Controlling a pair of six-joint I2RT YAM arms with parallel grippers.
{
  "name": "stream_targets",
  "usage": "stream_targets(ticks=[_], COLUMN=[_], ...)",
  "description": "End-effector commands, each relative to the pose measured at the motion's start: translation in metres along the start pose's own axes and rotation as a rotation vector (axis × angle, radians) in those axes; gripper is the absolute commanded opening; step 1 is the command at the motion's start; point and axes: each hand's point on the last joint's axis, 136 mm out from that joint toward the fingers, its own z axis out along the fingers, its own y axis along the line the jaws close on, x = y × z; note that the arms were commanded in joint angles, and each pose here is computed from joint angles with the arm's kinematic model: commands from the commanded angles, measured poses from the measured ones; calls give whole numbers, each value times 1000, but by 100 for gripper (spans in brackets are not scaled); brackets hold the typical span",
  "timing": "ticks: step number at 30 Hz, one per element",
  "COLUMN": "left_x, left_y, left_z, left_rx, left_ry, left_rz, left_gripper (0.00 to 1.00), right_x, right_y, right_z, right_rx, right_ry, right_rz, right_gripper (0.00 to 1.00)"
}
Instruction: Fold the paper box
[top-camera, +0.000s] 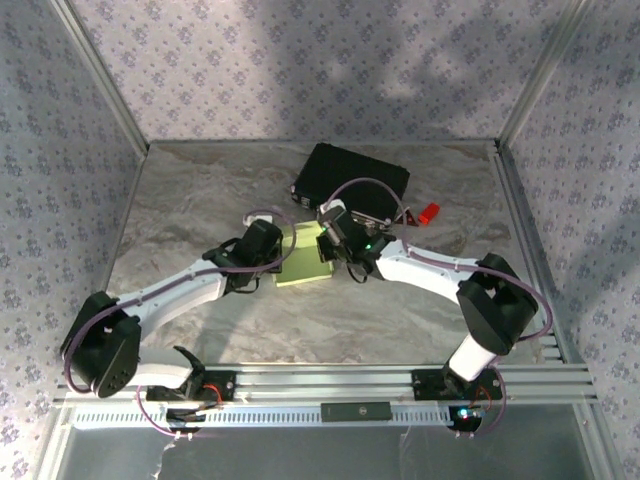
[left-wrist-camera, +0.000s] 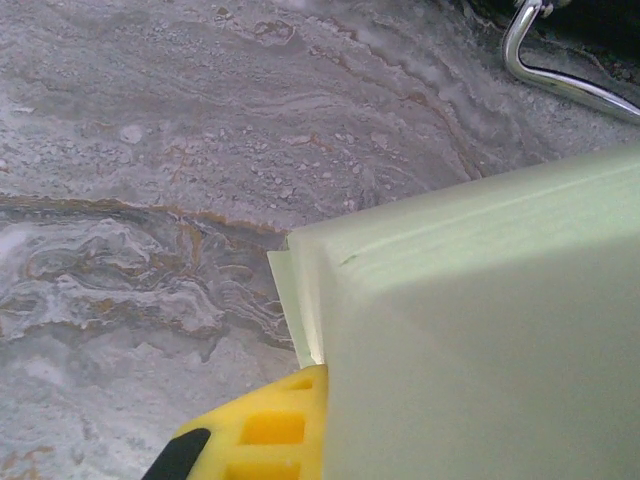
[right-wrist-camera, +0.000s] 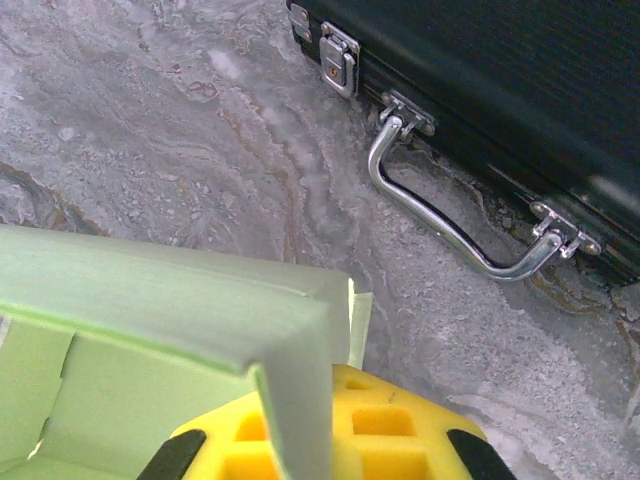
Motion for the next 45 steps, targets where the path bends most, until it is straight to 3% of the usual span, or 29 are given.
stream_targets(ticks=[1, 10, 45], left_x=[-20, 2, 68], left_y=[-23, -28, -3], left_z=[-9, -13, 4], left_rx=[140, 210, 88], left_ry=[-124, -182, -161], left_rz=[-83, -76, -43], left_gripper=[0, 0, 0], right_x=[-1, 23, 97], right_y=[11, 13, 12], right_z=[-2, 1, 8], right_rx=[2, -13, 70], right_ry=[-76, -149, -122], right_rz=[27, 37, -62], right_gripper=[0, 0, 0])
